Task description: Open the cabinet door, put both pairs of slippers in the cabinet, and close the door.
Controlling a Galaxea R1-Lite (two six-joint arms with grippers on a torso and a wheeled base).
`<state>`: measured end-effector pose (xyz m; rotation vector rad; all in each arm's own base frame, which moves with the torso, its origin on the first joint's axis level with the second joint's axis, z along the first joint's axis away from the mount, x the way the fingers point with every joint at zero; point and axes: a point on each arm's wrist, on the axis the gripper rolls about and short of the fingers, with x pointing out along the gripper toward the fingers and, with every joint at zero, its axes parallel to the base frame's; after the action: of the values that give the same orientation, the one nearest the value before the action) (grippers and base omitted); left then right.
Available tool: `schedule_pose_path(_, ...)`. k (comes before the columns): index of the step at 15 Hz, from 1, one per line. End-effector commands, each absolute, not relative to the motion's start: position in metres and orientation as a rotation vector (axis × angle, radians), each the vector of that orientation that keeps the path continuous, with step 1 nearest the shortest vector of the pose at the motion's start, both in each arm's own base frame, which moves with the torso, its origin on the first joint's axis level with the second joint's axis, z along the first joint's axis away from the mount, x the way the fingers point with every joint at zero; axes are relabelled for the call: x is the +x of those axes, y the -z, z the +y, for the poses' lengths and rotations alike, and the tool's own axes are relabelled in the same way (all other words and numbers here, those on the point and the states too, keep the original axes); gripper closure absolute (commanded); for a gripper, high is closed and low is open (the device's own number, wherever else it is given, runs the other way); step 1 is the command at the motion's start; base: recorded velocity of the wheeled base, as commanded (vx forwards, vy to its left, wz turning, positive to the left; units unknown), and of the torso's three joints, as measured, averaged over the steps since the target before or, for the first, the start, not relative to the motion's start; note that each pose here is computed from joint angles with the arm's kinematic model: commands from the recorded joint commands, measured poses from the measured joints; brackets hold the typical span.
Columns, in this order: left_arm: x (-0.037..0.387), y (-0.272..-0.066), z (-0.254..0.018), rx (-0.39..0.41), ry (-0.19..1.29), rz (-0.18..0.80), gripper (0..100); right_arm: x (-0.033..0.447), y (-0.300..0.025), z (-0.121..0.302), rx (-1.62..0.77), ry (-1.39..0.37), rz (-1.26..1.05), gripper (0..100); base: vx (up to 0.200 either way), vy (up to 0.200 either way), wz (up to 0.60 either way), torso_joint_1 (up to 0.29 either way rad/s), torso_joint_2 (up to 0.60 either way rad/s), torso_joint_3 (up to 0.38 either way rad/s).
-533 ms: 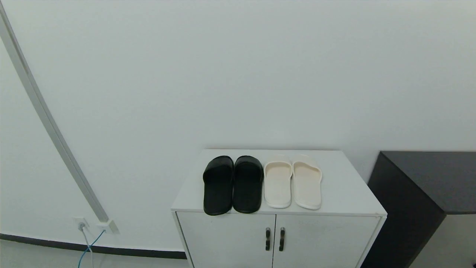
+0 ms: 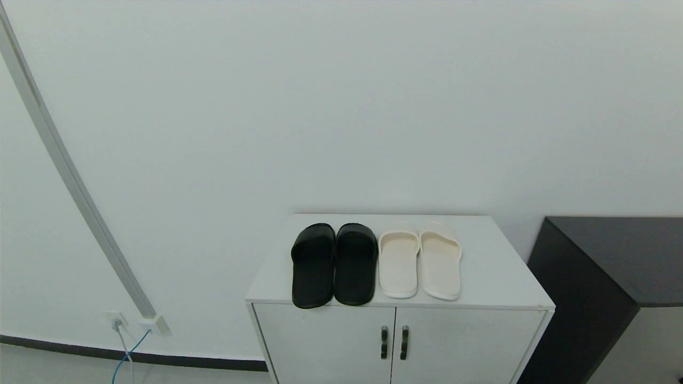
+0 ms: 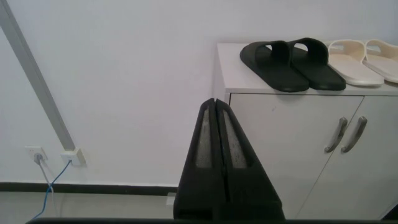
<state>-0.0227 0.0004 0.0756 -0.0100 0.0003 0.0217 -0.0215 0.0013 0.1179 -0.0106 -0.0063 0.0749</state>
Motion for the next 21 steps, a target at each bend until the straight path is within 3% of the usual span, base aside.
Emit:
schedule_pose_path(1, -0.023, -0.076, 0.0, -0.009, -0.021, 0.0, 100, 0.015, -0.136, 0.003, -0.008, -0.154, 0.23, 0, 0.0, 0.0, 0.0, 0.0, 0.0, 0.0)
schedule_pose_path(10, -0.023, -0.076, 0.0, -0.008, -0.021, 0.0, 100, 0.117, -0.193, 0.038, 0.022, -0.393, 0.383, 0, 0.0, 0.0, 0.0, 0.0, 0.0, 0.0)
schedule_pose_path(17, -0.023, -0.076, 0.0, -0.006, -0.021, 0.0, 100, 0.166, -0.194, 0.146, 0.04, -0.403, 0.424, 0, 0.0, 0.0, 0.0, 0.0, 0.0, 0.0)
schedule_pose_path(21, -0.023, -0.076, 0.0, -0.008, -0.023, 0.0, 100, 0.19, -0.168, 0.21, 0.027, -0.3, 0.431, 0, 0.0, 0.0, 0.0, 0.0, 0.0, 0.0)
